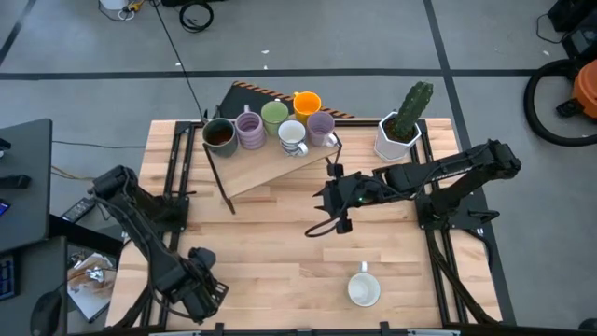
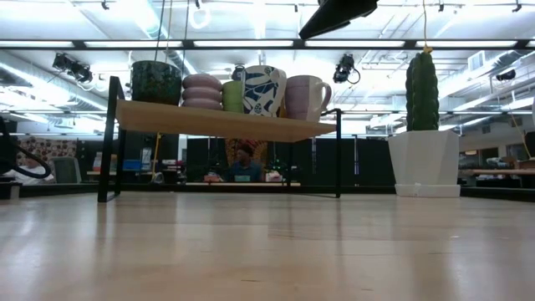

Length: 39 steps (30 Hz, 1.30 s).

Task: Place coffee mugs
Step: Put the blue mug on the shelf

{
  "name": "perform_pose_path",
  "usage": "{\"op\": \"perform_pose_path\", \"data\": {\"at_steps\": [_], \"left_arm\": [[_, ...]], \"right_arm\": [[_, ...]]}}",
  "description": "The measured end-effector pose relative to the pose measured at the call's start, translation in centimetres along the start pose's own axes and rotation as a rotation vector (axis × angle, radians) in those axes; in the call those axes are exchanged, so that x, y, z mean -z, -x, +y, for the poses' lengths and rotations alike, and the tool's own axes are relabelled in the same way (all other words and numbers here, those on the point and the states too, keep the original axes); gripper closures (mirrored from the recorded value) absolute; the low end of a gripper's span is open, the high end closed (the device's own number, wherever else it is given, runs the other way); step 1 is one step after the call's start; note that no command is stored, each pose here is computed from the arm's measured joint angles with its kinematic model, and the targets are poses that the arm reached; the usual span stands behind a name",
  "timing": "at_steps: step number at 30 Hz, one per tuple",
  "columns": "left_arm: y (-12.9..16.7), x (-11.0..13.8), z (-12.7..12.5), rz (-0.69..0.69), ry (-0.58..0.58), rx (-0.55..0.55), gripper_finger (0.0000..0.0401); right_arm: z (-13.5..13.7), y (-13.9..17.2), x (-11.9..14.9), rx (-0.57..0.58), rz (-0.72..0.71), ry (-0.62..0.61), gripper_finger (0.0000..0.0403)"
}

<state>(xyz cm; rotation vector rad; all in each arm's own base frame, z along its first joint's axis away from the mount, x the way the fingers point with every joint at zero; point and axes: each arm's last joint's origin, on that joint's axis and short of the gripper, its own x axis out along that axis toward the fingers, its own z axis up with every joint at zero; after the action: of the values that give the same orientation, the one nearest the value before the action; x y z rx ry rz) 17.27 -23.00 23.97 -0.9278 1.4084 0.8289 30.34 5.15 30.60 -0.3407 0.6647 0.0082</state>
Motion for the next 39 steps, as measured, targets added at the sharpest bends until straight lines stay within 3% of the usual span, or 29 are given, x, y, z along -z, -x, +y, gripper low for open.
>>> {"op": "perform_pose_path", "data": {"at_steps": [10,18,22,24,31,39], "left_arm": [[-0.7,0.0,0.5,-0.029,0.006,-0.025,0.0254],[-2.0,-0.5,0.7,-0.028,-0.047,-0.034,0.0324],[-2.0,-1.1,0.4,-0.04,-0.143,-0.034,0.0379],[-1.9,-1.5,0.1,-0.032,-0.189,-0.024,0.0382],[0.1,-4.8,-2.3,-0.044,-0.391,0.044,0.0382],[4.2,-11.3,-4.9,-0.095,-0.63,0.13,0.0382]], "right_arm": [[-0.5,-0.1,0.0,-0.021,-0.017,-0.009,0.0252],[-0.4,-0.1,-0.1,-0.021,-0.023,-0.014,0.0252],[-0.4,-0.1,-0.1,-0.022,-0.023,-0.032,0.0252],[-0.4,-0.1,-0.1,-0.022,-0.023,-0.038,0.0252],[-0.4,-0.1,-0.1,-0.038,-0.02,-0.105,0.0252],[0.5,0.0,0.2,-0.078,0.024,-0.171,0.0252]]}}
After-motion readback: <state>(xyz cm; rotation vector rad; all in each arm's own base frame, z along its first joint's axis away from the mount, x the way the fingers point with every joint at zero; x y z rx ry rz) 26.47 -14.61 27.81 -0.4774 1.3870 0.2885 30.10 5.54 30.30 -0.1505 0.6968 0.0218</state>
